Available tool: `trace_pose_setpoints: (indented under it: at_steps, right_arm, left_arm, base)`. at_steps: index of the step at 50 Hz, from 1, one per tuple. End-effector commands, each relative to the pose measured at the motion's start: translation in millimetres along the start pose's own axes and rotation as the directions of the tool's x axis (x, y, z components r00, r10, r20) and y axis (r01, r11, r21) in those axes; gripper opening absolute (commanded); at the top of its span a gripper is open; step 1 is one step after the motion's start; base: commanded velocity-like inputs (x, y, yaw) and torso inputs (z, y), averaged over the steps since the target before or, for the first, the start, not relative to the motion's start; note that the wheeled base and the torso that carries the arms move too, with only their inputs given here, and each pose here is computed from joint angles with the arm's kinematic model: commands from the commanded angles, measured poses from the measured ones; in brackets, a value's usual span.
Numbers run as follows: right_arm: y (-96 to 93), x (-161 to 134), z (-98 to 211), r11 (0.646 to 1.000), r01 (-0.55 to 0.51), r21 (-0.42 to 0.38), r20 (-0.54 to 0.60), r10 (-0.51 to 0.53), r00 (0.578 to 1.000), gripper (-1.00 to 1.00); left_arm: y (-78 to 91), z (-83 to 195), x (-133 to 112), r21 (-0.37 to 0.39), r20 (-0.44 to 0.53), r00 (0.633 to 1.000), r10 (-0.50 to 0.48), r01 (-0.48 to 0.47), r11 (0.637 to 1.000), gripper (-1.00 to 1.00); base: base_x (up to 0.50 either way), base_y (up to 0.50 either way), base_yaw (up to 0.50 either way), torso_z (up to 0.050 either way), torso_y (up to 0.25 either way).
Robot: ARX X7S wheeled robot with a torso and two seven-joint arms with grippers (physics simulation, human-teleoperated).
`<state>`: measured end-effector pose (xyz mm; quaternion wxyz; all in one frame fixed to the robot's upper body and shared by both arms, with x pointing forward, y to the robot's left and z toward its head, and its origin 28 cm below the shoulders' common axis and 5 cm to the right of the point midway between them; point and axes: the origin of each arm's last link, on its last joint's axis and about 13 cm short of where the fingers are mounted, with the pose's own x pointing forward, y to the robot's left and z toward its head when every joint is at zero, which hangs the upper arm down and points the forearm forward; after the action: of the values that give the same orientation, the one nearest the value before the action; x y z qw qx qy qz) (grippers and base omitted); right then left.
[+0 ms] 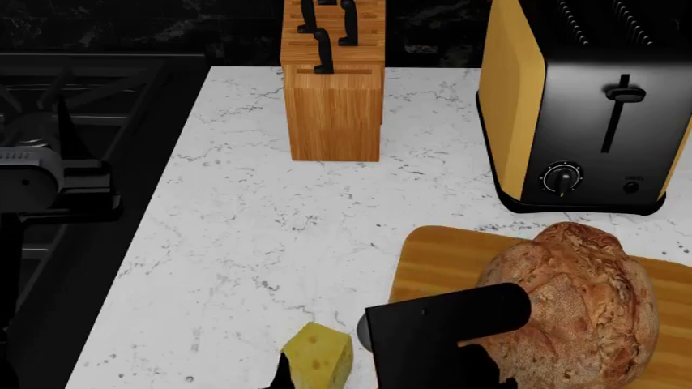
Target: Pick up the wedge of cheese and place it on the slice of bread to prepare a simple cheese on bread dish.
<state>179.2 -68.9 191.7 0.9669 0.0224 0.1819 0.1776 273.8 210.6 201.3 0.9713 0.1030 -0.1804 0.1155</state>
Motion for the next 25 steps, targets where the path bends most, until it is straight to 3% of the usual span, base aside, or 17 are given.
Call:
trace_pose_setpoints:
  at_steps: [1,25]
  right_arm:
    - [-4.0,7.8,-7.1,1.000,-0.018,0.017,-0.042,0.019,0.999,1.00]
    - [-9.4,36.0,-11.6,0.999,-0.045,0.017,-0.076,0.046,0.996,1.00]
  left_arm:
    - [0.2,-0.4,0.1,0.001,-0.001,1.000,0.001,-0.001,1.000,1.00]
    - [0.7,0.4,-0.1,-0.002,0.003,1.000,-0.002,0.002,1.000,1.00]
  base:
    - [0.00,0.00,0.00,0.000,0.000]
    - [0.00,0.00,0.00,0.000,0.000]
